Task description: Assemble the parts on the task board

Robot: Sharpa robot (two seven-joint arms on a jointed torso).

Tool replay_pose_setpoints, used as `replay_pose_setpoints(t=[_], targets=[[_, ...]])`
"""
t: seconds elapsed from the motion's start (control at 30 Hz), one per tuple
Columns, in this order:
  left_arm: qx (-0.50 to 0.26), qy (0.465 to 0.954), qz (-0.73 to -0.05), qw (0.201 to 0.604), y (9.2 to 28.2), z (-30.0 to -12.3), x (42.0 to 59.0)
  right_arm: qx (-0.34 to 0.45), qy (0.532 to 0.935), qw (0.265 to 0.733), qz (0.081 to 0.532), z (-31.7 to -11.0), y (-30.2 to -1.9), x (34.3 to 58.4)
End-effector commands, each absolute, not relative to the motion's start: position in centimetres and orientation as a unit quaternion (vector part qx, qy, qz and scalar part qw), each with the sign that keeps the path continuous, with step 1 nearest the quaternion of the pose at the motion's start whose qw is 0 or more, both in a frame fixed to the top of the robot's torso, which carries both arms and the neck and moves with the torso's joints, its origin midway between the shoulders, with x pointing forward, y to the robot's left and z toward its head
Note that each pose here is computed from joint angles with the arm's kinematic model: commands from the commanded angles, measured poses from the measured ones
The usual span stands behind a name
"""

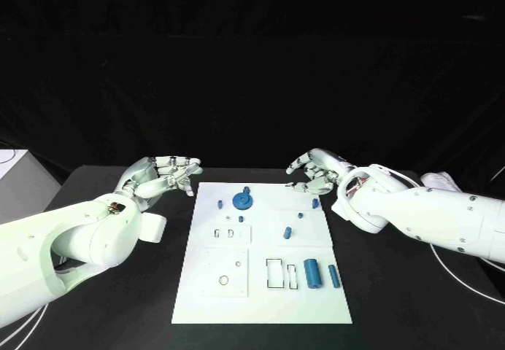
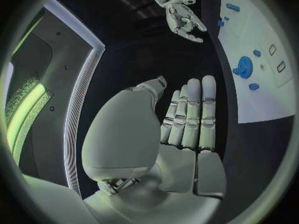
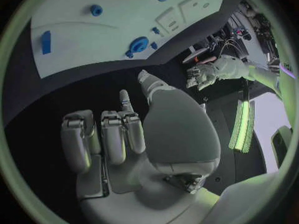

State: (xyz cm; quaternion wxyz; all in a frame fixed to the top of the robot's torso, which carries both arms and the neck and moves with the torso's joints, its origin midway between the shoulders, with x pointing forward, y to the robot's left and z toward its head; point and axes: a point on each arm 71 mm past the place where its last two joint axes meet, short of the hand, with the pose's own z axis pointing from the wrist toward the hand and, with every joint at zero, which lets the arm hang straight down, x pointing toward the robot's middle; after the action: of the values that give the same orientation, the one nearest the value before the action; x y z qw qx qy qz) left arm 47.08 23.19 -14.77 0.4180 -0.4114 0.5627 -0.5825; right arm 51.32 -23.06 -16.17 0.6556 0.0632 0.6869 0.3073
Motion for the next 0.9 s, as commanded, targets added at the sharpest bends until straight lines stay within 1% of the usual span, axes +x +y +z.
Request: replay_pose_setpoints(t=[0.03, 0.27, 0.4, 0.63, 0.9], targets=[[-0.400, 0.562, -0.596, 0.410, 22.7, -14.6, 47.1, 0.072, 0.713, 0.597, 0.361, -16.8, -24.5, 51.0], [-0.398, 0.563, -0.599, 0.408, 22.4, -14.7, 47.2, 0.043, 0.724, 0.613, 0.313, -18.1, -28.4, 51.1], [-0.398, 0.564, -0.598, 0.408, 22.4, -14.7, 47.3, 0.036, 0.725, 0.621, 0.295, -18.6, -29.7, 51.1], [-0.398, 0.564, -0.598, 0.409, 22.4, -14.8, 47.4, 0.041, 0.729, 0.628, 0.270, -19.4, -30.6, 51.6], [-0.398, 0.563, -0.597, 0.410, 22.5, -14.8, 47.5, 0.055, 0.739, 0.624, 0.247, -21.0, -30.2, 52.3]])
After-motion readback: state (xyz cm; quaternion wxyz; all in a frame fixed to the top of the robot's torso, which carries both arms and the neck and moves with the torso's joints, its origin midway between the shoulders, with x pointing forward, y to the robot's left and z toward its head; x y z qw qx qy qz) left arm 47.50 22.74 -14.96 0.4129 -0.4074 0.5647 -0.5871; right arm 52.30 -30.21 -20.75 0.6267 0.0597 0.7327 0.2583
